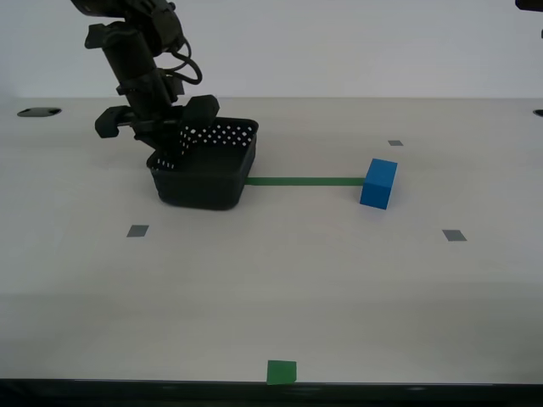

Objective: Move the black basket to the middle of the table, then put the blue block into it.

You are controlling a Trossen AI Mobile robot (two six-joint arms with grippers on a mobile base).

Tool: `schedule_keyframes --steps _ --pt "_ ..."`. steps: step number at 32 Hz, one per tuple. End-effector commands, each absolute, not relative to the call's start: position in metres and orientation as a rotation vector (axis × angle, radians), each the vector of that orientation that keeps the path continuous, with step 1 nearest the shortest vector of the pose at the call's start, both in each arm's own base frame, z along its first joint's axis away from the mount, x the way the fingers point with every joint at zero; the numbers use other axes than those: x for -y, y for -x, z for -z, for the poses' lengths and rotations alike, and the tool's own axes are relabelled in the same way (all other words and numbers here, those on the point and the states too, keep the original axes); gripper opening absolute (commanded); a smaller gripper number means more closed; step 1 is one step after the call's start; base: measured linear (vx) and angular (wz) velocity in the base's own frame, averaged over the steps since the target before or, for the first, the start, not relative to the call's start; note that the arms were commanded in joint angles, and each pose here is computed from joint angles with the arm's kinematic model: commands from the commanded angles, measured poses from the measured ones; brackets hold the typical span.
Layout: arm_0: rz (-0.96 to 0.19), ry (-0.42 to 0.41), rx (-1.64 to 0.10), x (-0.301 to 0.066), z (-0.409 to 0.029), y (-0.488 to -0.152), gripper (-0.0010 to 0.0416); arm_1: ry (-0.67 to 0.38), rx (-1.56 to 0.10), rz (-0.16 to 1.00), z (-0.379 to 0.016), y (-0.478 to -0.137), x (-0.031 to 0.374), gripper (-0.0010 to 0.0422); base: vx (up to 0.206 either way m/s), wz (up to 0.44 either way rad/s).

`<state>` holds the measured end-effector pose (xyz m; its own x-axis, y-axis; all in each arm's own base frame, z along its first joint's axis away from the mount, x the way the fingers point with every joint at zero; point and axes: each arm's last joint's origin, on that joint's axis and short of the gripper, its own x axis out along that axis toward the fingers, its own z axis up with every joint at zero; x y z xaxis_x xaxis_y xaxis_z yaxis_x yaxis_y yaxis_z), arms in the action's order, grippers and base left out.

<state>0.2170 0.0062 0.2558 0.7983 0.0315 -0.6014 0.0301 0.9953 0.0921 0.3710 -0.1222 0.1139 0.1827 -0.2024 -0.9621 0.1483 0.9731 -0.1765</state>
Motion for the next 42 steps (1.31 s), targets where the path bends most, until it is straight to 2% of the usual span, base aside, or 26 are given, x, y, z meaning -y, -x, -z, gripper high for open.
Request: schedule_keyframes --steps 1,5,13,18,30,35,37,39,42 --pt "-0.001 -0.103 -0.645 -0.006 -0.256 -0.217 0.0000 0.056 -1.372 0.292 -0.126 -0.374 0.133 -0.0002 0.000 0.000" --pt "-0.001 -0.104 -0.644 -0.006 -0.256 -0.217 0.0000 0.082 -1.346 0.412 -0.143 -0.374 0.164 -0.0002 0.000 0.000" --pt "0.000 -0.107 -0.644 -0.006 -0.256 -0.217 0.0000 0.035 -1.291 0.518 -0.149 -0.357 0.221 -0.0002 0.000 0.000" --pt "0.000 -0.107 -0.646 -0.006 -0.256 -0.217 0.0000 -0.050 -1.231 0.435 -0.149 -0.354 0.229 -0.0002 0.000 0.000" --pt "-0.004 -0.106 -0.646 -0.007 -0.256 -0.217 0.0000 -0.023 -1.206 0.458 -0.145 -0.356 0.236 0.0004 0.000 0.000" --pt "-0.005 -0.105 -0.665 -0.008 -0.254 -0.216 0.0001 0.001 -1.246 0.500 -0.139 -0.355 0.238 0.0072 0.000 0.000" --pt "-0.004 -0.105 -0.672 -0.008 -0.254 -0.215 0.0001 0.015 -1.248 0.517 -0.139 -0.355 0.239 0.0135 0.000 0.000" --pt "-0.007 -0.107 -0.684 -0.008 -0.253 -0.215 0.0000 0.017 -1.242 0.517 -0.141 -0.355 0.239 0.0170 0.000 0.000" --pt "-0.043 -0.126 -0.709 -0.009 -0.251 -0.213 0.0000 0.017 -1.242 0.516 -0.140 -0.356 0.239 0.0205 0.000 0.000"
